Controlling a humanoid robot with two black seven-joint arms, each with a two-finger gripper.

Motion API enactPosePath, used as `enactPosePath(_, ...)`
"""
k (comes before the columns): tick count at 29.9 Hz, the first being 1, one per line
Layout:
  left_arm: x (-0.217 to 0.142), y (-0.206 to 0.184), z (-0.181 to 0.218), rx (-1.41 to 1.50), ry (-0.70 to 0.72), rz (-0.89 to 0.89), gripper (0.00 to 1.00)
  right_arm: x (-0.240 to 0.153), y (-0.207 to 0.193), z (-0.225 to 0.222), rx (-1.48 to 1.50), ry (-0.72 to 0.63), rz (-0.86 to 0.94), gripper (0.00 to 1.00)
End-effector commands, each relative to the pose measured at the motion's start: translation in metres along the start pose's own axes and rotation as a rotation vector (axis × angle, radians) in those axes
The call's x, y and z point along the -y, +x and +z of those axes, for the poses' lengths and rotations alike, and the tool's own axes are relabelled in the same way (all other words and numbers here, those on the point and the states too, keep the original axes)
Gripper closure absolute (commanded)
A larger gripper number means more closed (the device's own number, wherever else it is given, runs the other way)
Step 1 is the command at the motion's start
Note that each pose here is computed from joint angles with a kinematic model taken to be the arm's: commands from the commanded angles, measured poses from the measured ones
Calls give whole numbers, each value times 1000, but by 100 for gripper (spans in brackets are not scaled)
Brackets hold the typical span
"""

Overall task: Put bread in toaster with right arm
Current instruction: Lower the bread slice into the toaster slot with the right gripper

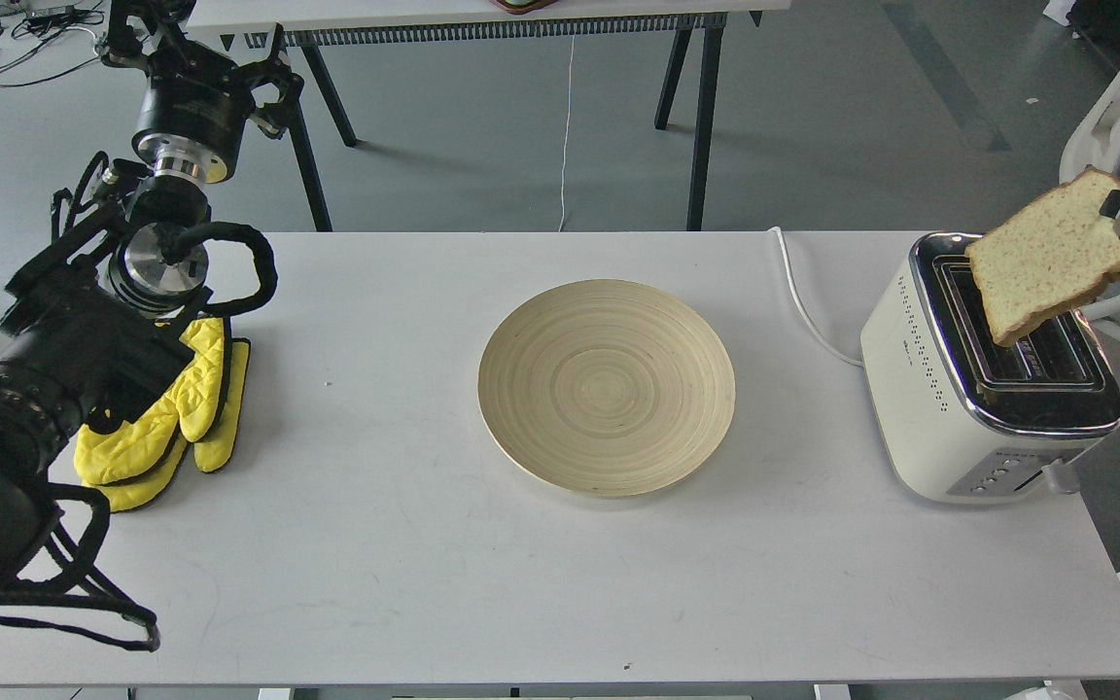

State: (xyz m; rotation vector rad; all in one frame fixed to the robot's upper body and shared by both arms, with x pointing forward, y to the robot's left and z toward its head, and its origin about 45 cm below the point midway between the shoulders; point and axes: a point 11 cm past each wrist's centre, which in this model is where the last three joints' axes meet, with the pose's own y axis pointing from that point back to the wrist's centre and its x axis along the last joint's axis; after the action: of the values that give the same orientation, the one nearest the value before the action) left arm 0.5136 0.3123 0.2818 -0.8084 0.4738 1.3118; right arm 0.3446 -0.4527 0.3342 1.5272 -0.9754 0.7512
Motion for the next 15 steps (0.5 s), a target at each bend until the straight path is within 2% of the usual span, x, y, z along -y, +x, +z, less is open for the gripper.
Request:
enactPosePath(1, 0, 0, 0, 0, 0, 0, 0, 1, -11, 3, 2, -7, -25, 100)
enactPosePath(12, 0, 0, 0, 0, 0, 0, 0, 7, -27, 3, -27, -4, -59, 98)
enactPosePath(14, 0, 0, 0, 0, 0, 0, 0, 8, -29, 1, -28, 2, -63, 92)
enactPosePath(15, 0, 0, 0, 0, 0, 0, 0, 10, -31, 0, -28, 7, -68, 86)
